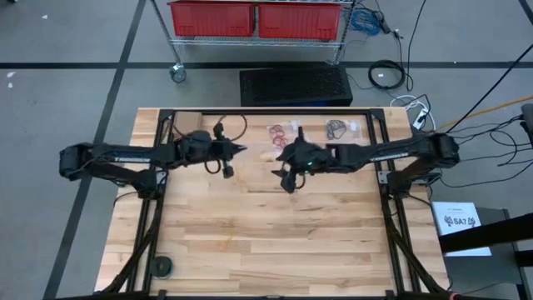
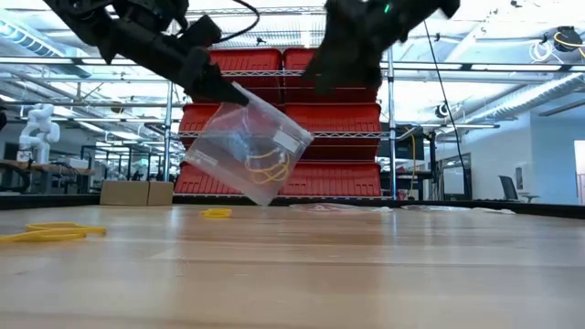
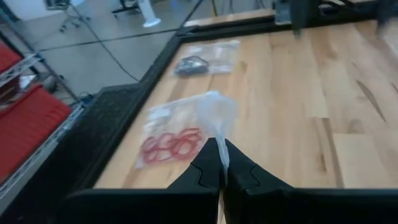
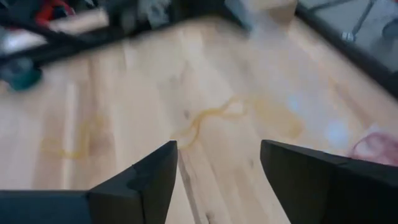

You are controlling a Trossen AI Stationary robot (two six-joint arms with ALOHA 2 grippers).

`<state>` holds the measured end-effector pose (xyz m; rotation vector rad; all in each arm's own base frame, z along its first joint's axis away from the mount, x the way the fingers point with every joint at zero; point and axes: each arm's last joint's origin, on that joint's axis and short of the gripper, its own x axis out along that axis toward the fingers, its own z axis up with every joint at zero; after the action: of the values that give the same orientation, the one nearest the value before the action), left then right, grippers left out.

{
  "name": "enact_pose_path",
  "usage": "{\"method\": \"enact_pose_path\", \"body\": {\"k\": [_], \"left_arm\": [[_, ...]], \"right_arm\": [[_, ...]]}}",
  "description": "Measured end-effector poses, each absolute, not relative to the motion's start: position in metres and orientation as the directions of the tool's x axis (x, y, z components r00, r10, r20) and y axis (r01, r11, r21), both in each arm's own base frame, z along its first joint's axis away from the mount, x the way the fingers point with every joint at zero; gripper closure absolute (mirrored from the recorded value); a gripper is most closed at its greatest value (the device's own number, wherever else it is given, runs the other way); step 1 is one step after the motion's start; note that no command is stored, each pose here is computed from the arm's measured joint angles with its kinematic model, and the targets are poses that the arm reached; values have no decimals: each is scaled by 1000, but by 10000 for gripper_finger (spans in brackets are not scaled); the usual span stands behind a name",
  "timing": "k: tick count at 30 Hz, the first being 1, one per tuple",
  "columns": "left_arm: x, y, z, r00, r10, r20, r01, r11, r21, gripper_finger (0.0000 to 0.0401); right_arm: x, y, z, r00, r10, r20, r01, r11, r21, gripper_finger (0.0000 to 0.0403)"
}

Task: Sort rubber bands
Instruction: Put the top yellow rubber band into the top left transparent zip lock bag

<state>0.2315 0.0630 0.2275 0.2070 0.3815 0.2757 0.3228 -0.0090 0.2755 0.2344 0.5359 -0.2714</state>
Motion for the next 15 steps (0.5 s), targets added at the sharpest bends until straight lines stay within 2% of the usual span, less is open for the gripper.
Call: {"method": "enact_pose_path", "body": {"k": [4,8,15], "left_arm": [[217,69,231,887,342,-311,-271,930,248,401],[195,76,234,879,403,-255,-352,909,224,401],[167,79,237,867,466,-179,-431,879,202,401]], "right_arm": [[341,-9,244,784,-187,-592,327,935,137,187],[368,-9,216,817,-185,-547,334,924,186,186],[407,-10,170,813,-212,-542,360,915,183,166]]}}
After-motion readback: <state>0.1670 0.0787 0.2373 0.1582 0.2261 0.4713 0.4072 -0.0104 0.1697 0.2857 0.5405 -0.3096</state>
